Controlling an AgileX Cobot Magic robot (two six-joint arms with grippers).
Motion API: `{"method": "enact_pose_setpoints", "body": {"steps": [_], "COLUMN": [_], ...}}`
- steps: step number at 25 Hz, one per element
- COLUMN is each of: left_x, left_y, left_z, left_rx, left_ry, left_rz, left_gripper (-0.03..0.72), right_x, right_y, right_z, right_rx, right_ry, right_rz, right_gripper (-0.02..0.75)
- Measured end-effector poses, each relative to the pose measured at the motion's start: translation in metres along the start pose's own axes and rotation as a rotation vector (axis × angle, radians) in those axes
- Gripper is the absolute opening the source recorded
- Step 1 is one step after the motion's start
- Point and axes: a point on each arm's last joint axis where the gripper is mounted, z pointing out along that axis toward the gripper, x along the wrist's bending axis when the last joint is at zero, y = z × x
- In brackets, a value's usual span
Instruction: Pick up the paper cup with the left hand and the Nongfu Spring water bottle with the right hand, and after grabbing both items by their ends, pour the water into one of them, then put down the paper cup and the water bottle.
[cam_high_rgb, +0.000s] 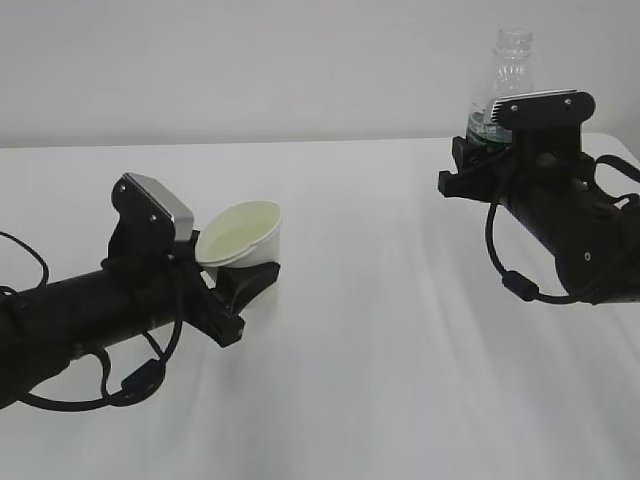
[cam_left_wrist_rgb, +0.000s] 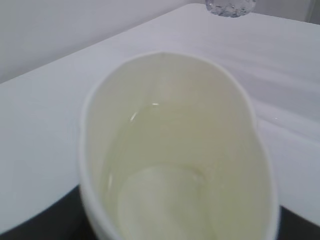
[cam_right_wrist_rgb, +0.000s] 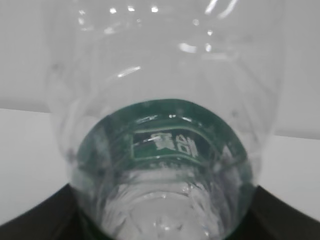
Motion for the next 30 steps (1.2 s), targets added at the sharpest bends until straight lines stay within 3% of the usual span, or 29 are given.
{"method": "enact_pose_setpoints", "body": {"steps": [30], "left_x": [0.065], "left_y": [-0.007], "left_z": [-0.024], "left_rx": [-0.005], "left_ry": [0.227], "left_rz": [-0.055], "left_gripper": [0.4], "right_x": [0.0], "right_y": [0.0], "right_z": [0.0], "right_rx": [0.004], "right_ry": [0.001], "right_rz": [0.0], "right_gripper": [0.456]}}
